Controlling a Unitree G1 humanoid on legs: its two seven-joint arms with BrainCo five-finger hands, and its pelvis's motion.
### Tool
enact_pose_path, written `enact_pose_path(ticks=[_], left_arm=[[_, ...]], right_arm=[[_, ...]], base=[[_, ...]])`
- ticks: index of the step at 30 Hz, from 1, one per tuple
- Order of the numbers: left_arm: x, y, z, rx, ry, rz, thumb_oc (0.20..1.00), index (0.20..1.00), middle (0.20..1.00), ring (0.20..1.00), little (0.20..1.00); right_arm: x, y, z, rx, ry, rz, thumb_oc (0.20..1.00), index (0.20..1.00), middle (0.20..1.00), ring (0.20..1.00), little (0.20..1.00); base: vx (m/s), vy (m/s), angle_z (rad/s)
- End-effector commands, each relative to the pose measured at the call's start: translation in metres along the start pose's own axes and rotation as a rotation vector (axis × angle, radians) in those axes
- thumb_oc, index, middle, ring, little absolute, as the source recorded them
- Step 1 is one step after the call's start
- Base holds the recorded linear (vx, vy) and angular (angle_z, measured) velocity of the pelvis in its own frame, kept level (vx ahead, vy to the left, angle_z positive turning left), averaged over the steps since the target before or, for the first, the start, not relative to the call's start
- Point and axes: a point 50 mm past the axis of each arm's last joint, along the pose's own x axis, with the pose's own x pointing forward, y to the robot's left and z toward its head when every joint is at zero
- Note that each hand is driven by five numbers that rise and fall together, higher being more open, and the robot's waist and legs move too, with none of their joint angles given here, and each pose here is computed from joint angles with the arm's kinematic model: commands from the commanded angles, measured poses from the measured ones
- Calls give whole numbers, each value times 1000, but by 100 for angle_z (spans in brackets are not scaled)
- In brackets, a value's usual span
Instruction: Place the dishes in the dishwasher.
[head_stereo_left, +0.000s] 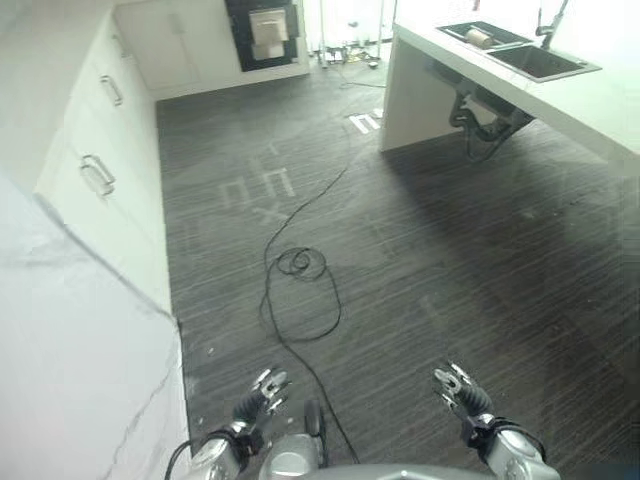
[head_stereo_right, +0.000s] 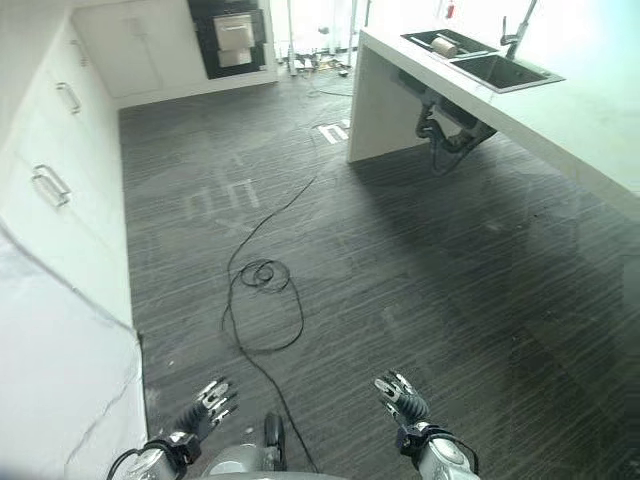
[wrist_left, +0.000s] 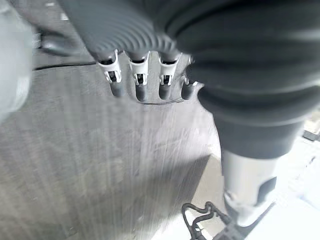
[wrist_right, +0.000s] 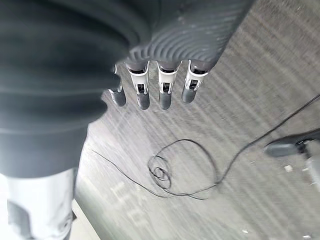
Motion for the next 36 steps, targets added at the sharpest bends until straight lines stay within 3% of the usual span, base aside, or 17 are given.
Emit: enact_pose_path(ticks=[1,6,16,24,36], left_arm=[[11,-24,28,175,-54,-146,1000,1000,1000,1000,1000],[14,-29,28,160,-56,-128,1000,1000,1000,1000,1000],[18,-32,20,150,-63,-106,1000,1000,1000,1000,1000],[15,-38,18,193,-57,-162,1000,1000,1000,1000,1000],[6,-28,13,200,-54,-169,1000,1000,1000,1000,1000]], right_arm=[[7,20,34,-6,-145,71,1000,1000,1000,1000,1000],[7,27,28,-18,-143,88,1000,1000,1000,1000,1000],[7,15,40,-48,-152,96,1000,1000,1000,1000,1000],[1,-4,52,-64,-183,55,1000,1000,1000,1000,1000],[-2,-5,41,-61,-163,43,1000,1000,1000,1000,1000]], base=[[597,507,-10],[381,134,37],[482,-355,63],[248,-304,-48],[216,124,-76]])
